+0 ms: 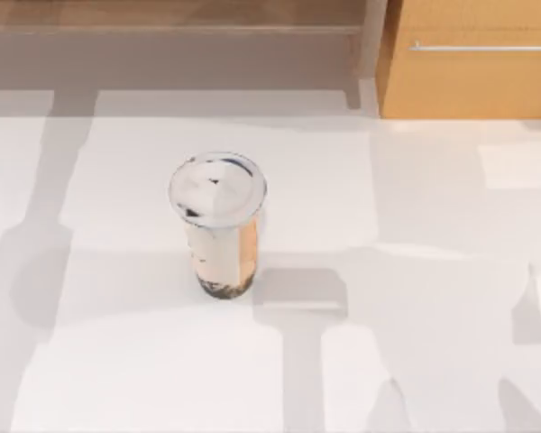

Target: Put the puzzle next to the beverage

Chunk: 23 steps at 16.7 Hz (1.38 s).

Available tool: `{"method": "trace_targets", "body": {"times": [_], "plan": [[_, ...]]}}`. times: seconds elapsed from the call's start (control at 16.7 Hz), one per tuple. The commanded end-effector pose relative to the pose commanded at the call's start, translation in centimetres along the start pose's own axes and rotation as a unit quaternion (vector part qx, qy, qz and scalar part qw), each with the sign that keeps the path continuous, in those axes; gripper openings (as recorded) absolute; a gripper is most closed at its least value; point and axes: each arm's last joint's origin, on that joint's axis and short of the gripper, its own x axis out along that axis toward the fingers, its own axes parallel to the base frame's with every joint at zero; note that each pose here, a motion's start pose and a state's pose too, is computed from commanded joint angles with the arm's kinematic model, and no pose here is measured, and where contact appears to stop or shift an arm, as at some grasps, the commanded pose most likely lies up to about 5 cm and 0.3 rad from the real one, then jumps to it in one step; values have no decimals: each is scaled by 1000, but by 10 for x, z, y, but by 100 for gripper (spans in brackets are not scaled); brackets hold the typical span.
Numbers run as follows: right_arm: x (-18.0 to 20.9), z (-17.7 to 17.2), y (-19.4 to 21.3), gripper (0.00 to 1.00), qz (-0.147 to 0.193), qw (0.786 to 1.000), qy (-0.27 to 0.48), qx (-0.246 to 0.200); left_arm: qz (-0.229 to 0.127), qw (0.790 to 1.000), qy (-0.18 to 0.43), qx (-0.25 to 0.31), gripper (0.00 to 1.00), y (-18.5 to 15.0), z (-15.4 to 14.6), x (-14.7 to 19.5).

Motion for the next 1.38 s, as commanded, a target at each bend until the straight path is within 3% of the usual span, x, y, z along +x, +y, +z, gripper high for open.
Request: {"method": "trace_targets", "body": {"times": [0.18,0.24,1.38], "plan": [[0,0,0,100,0,1000,0,0,0,1000,0,0,2,0,0,0],[0,0,0,100,0,1000,0,0,0,1000,0,0,0,0,0,0],[0,0,0,100,0,1000,0,0,0,1000,-2,2,0,0,12,-2]]}}
